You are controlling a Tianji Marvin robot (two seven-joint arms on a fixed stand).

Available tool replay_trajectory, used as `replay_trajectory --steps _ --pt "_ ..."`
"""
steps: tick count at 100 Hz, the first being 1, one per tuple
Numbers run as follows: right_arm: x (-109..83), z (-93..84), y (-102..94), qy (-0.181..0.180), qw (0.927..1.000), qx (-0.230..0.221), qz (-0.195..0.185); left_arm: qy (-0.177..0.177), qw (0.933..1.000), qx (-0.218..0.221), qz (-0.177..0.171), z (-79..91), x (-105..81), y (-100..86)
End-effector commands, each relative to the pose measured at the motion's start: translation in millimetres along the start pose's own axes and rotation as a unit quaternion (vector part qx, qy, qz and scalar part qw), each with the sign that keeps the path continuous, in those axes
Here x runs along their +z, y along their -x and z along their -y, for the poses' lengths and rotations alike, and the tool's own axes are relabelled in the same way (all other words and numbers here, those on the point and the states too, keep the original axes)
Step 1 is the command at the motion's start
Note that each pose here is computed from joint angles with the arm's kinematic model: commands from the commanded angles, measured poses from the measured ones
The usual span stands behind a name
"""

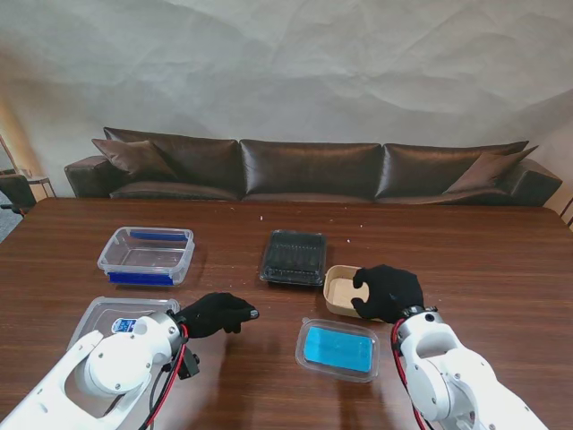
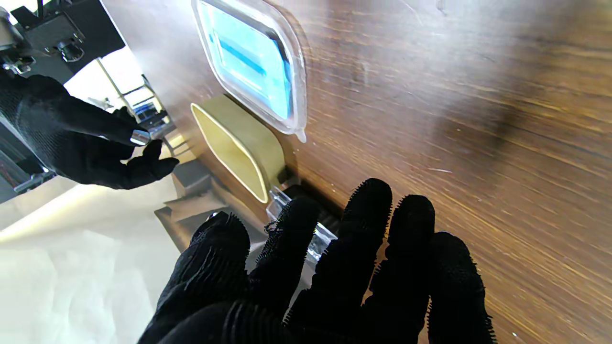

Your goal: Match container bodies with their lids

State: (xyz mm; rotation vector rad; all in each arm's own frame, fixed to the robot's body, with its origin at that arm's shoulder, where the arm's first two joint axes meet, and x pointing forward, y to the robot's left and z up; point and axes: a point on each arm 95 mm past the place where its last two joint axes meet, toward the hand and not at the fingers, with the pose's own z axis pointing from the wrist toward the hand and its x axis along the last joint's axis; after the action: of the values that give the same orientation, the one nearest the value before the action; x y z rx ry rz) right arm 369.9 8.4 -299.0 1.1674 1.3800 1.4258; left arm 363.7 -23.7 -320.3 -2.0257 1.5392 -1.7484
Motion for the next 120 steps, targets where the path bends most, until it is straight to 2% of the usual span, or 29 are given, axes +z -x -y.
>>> replay_trajectory --steps 1,17,36,62,81,120 --pt "-13.1 6.9 -2.2 -0.024 0.9997 0.007 -0.002 0.013 0.9999 -0.003 -0.010 -6.7 0.7 -5.8" --pt "-34.3 3.1 4.9 -0.039 0.9990 0.021 0.009 0.024 0.9996 0.000 -0.015 -14.4 4.3 -9.7" --pt "-48.6 4.3 11.9 -0.075 0.9961 0.041 0.024 0.047 0.9988 0.005 -0.012 -22.4 9.8 -12.8" --pt "-57.4 15.8 20.1 -0.125 0.9893 0.055 0.051 0.077 0.9969 0.013 0.002 -33.4 21.5 -11.0" --pt "-64.1 21.4 21.6 -0.158 0.9845 0.047 0.060 0.092 0.9955 0.021 0.010 -37.9 29.6 -10.3" --pt "-68.4 34.4 25.9 -0.197 0.9763 0.035 0.083 0.117 0.9928 0.022 0.015 -44.7 44.2 -10.2"
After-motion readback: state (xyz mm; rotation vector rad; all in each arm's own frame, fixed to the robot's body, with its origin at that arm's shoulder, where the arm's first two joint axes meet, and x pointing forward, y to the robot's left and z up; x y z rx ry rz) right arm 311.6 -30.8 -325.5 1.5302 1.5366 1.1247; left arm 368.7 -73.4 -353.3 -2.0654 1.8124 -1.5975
